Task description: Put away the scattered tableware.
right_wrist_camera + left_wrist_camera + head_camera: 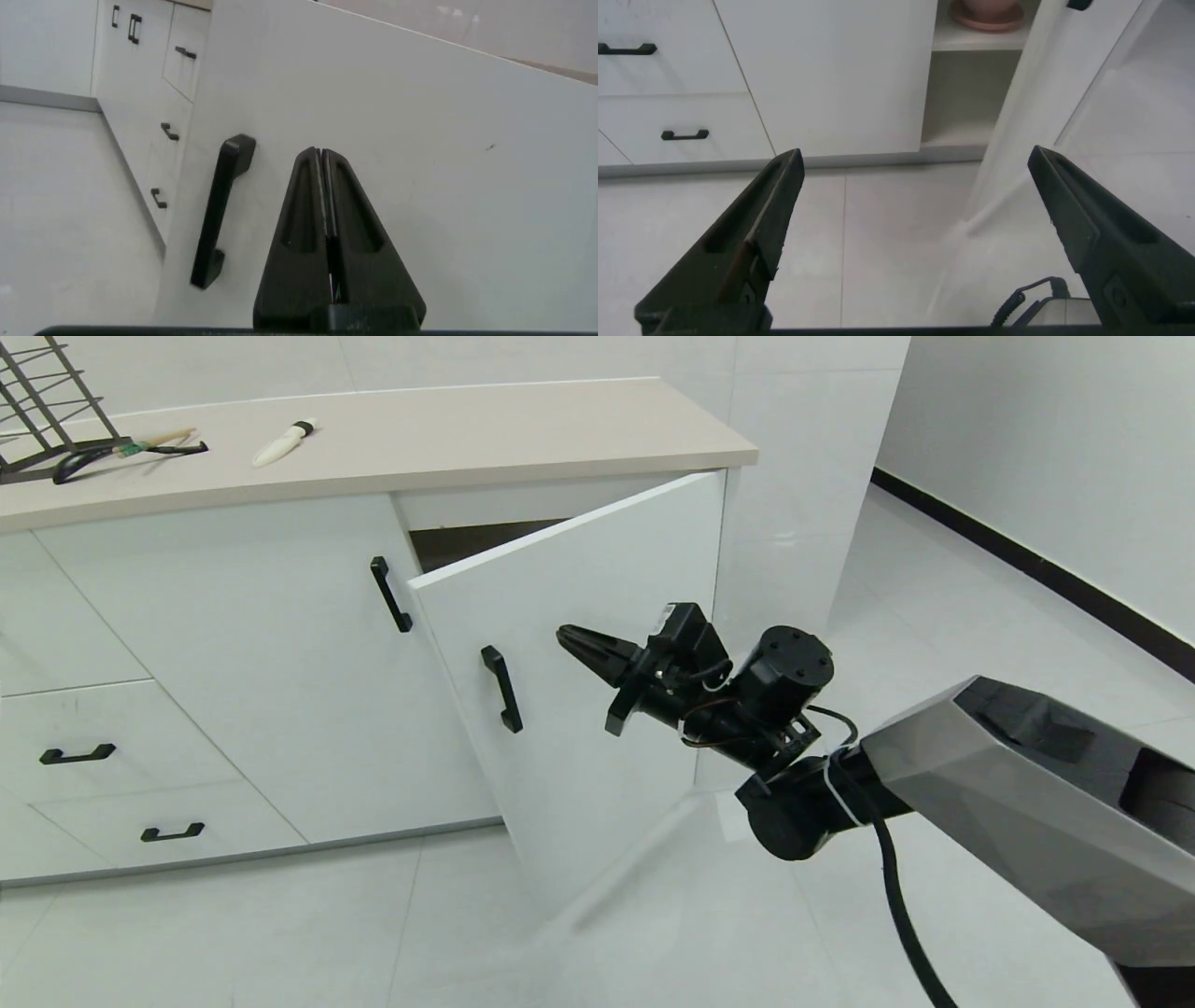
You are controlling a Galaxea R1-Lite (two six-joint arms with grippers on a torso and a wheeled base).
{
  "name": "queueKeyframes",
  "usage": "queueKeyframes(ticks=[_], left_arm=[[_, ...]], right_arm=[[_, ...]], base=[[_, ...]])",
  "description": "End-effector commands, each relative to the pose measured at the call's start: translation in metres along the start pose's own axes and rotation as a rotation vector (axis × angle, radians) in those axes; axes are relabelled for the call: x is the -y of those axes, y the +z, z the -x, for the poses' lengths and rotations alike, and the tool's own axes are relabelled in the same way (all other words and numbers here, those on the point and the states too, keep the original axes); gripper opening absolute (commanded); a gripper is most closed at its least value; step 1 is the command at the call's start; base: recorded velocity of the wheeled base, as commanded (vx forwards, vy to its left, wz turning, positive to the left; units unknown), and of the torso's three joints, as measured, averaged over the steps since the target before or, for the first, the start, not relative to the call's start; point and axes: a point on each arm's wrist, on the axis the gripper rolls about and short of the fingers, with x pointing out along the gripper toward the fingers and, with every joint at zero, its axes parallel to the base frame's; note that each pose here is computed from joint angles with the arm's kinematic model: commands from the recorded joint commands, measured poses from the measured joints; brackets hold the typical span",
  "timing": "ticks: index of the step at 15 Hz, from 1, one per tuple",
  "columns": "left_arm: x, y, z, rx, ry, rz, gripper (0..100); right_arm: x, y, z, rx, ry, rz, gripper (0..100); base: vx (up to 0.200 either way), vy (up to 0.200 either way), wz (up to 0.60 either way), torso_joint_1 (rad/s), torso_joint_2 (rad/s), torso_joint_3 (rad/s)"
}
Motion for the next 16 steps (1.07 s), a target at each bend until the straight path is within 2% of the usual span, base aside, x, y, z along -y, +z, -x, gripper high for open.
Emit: queueKeyframes(ticks=[1,3,6,8,9,10,12,13,14,16], left_arm=[[0.000,0.000,0.000,0.001,0.001,0.001,100],[0.000,0.000,0.000,0.001,0.001,0.001,100],[0.000,0.000,0.000,0.001,0.001,0.001,100],[0.000,0.000,0.000,0.001,0.001,0.001,100],[0.000,0.000,0.000,0.001,0.001,0.001,100],[0.000,0.000,0.000,0.001,0.001,0.001,100],[0.000,0.000,0.000,0.001,0.001,0.001,100],[0.000,0.000,0.000,0.001,0.001,0.001,100],[0.000,0.000,0.000,0.001,0.001,0.001,100],[0.000,0.000,0.000,0.001,0.001,0.001,100]], right_arm=[[0.009,0.070,0.022,0.018,-0.006,0.016,0],[0.006,0.142,0.049,0.065,-0.003,0.032,0],[-0.006,0.211,0.132,0.033,-0.036,0.050,0],[-0.007,0.240,0.201,-0.035,-0.158,0.127,0],[-0.016,0.267,0.248,-0.063,-0.279,0.239,0],[-0.033,0.288,0.276,-0.061,-0.346,0.343,0],[-0.079,0.306,0.317,-0.095,-0.403,0.441,0],[-0.091,0.308,0.325,-0.111,-0.416,0.452,0],[-0.106,0.310,0.335,-0.149,-0.436,0.444,0],[-0.139,0.301,0.355,-0.293,-0.489,0.345,0]], base=[[0.000,0.000,0.00,0.000,0.00,0.000],[0.000,0.000,0.00,0.000,0.00,0.000],[0.000,0.000,0.00,0.000,0.00,0.000],[0.000,0.000,0.00,0.000,0.00,0.000],[0.000,0.000,0.00,0.000,0.00,0.000],[0.000,0.000,0.00,0.000,0.00,0.000],[0.000,0.000,0.00,0.000,0.00,0.000],[0.000,0.000,0.00,0.000,0.00,0.000],[0.000,0.000,0.00,0.000,0.00,0.000],[0.000,0.000,0.00,0.000,0.00,0.000]])
